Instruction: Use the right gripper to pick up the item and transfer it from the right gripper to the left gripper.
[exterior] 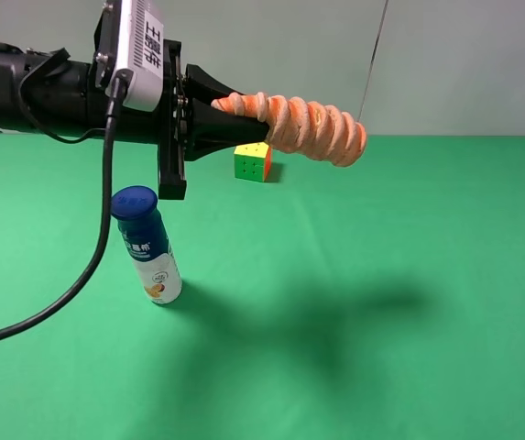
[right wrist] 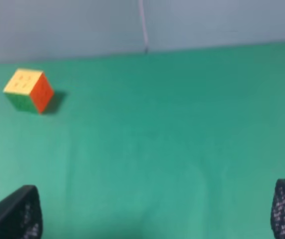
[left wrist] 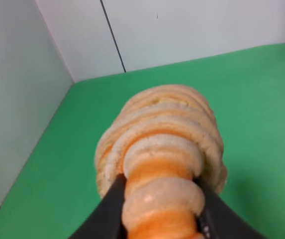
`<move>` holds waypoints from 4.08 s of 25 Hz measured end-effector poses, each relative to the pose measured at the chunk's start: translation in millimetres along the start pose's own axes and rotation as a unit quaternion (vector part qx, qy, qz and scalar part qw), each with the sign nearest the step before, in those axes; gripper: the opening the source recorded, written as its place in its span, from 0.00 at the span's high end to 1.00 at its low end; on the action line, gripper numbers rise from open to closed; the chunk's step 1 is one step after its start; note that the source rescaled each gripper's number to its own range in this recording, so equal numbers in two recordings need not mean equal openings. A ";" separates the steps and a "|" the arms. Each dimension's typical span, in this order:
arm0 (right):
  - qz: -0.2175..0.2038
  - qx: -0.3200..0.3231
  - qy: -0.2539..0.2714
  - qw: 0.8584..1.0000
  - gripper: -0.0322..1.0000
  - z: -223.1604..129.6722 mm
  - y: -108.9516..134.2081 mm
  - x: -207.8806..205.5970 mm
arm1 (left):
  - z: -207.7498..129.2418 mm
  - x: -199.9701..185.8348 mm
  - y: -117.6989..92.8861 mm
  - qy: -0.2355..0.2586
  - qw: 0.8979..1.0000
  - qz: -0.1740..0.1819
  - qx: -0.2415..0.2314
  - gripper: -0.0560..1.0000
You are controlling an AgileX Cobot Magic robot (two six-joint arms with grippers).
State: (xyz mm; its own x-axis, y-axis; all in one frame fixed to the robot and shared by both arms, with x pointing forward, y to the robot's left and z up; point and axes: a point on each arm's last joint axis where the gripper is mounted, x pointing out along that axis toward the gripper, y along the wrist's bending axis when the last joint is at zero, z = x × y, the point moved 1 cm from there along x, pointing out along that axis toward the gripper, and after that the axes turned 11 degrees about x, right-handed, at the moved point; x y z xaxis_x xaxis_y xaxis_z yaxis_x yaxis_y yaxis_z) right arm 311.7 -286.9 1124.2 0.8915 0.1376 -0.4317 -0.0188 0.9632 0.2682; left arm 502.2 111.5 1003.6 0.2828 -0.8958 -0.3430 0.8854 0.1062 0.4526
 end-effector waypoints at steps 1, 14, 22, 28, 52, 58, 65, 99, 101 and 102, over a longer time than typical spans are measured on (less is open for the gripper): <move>-0.006 -0.004 -0.009 1.000 0.00 -6.2 -3.4 -6.6 | 0.0 0.0 0.0 0.000 1.000 0.000 0.000 0.92; -0.014 -0.009 -0.057 0.998 0.00 -57.7 -22.0 -59.1 | 0.0 0.0 0.0 0.000 1.000 0.000 -0.001 0.92; -0.008 -0.035 0.010 0.999 0.00 -90.6 -27.6 -26.9 | 0.0 0.0 0.0 0.000 1.000 0.000 -0.001 0.92; -0.007 -0.033 0.013 0.999 0.00 -92.8 -28.0 -24.2 | 0.0 0.0 0.0 0.000 1.000 0.000 -0.001 0.92; -0.003 -0.033 -0.002 0.999 0.00 -94.3 -28.4 -27.9 | 0.5 0.0 0.0 -0.002 1.000 -0.001 -0.028 0.94; -0.003 -0.033 -0.002 0.999 0.00 -94.3 -28.4 -27.9 | 0.1 0.0 0.2 0.000 1.000 0.000 -0.030 0.94; -0.003 -0.033 -0.002 0.999 0.00 -94.3 -28.4 -27.9 | 0.0 0.0 0.2 0.001 1.000 0.001 -0.030 0.95; -0.003 -0.033 -0.002 0.999 0.00 -94.3 -28.4 -27.9 | -25.7 -109.8 60.7 0.222 0.903 0.315 -0.189 0.95; -0.003 -0.033 -0.002 0.999 0.00 -94.3 -28.4 -27.9 | -28.9 -114.0 63.2 0.235 0.890 0.338 -0.195 0.95; -0.003 -0.033 -0.002 0.999 0.00 -94.3 -28.4 -27.9 | -29.9 -115.6 64.0 0.239 0.885 0.346 -0.198 0.95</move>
State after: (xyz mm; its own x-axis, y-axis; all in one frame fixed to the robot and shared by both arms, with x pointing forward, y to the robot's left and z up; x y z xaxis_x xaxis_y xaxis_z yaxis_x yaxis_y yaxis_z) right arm 244.7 -296.2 1047.4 0.8932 0.1303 -0.4304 -0.0423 0.9772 0.2079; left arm 537.3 234.8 1047.6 0.8482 -0.2815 -0.4487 0.4718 0.7866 0.3983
